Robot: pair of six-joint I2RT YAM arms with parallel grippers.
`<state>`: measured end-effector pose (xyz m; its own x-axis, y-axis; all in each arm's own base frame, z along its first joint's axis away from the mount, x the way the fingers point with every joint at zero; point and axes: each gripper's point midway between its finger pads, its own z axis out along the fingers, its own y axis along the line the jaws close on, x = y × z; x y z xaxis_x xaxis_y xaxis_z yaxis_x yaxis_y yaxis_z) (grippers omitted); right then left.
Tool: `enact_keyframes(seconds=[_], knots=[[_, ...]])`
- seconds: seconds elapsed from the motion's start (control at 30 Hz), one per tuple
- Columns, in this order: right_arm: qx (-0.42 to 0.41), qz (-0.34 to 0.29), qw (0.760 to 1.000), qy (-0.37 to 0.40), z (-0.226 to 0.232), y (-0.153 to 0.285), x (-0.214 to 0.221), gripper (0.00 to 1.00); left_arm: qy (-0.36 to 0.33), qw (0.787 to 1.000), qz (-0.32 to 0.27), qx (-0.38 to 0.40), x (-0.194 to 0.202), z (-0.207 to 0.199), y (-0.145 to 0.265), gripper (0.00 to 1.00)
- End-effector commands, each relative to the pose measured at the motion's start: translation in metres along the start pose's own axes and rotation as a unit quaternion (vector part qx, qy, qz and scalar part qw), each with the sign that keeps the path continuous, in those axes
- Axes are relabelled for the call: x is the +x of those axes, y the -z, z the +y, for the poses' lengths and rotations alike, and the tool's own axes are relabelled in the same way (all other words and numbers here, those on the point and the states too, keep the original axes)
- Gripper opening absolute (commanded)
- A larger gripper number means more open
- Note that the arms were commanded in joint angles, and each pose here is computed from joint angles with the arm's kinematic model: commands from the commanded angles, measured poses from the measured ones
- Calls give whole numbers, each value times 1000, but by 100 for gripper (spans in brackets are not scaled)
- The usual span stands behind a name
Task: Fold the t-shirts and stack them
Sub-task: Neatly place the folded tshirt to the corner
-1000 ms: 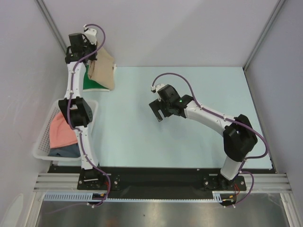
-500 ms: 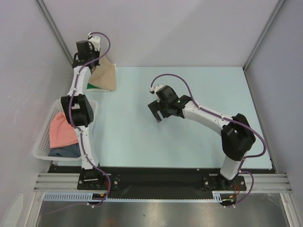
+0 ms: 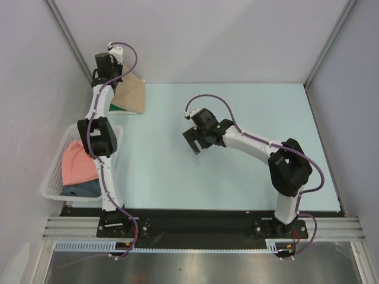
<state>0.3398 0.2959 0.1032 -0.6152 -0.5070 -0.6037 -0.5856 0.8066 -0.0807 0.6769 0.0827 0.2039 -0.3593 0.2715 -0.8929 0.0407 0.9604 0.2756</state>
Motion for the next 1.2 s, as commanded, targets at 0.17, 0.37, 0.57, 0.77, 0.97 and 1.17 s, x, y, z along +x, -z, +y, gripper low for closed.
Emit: enact_keyframes(seconds=[0.17,0.37,0.57,0.77,0.97,1.17], knots=[[-3,-12,1000,-1,8,-4,-25,98,10,998,-52,-25,-18,32,-14,0],[-4,-11,1000,4,13,-8,-31,98,20,998,-58,-20,-11,36,-22,0],[-6,-5,1000,5,16,-12,-32,98,33,998,-55,-18,0,43,-28,0],[-9,-2,1000,4,20,-12,-33,98,50,996,-54,-56,7,64,-29,31],[-14,5,1000,-16,20,-3,-30,99,95,978,-37,-184,8,111,-7,72],[-28,-16,995,-90,1,18,-24,100,182,965,-66,-179,-10,89,23,100]])
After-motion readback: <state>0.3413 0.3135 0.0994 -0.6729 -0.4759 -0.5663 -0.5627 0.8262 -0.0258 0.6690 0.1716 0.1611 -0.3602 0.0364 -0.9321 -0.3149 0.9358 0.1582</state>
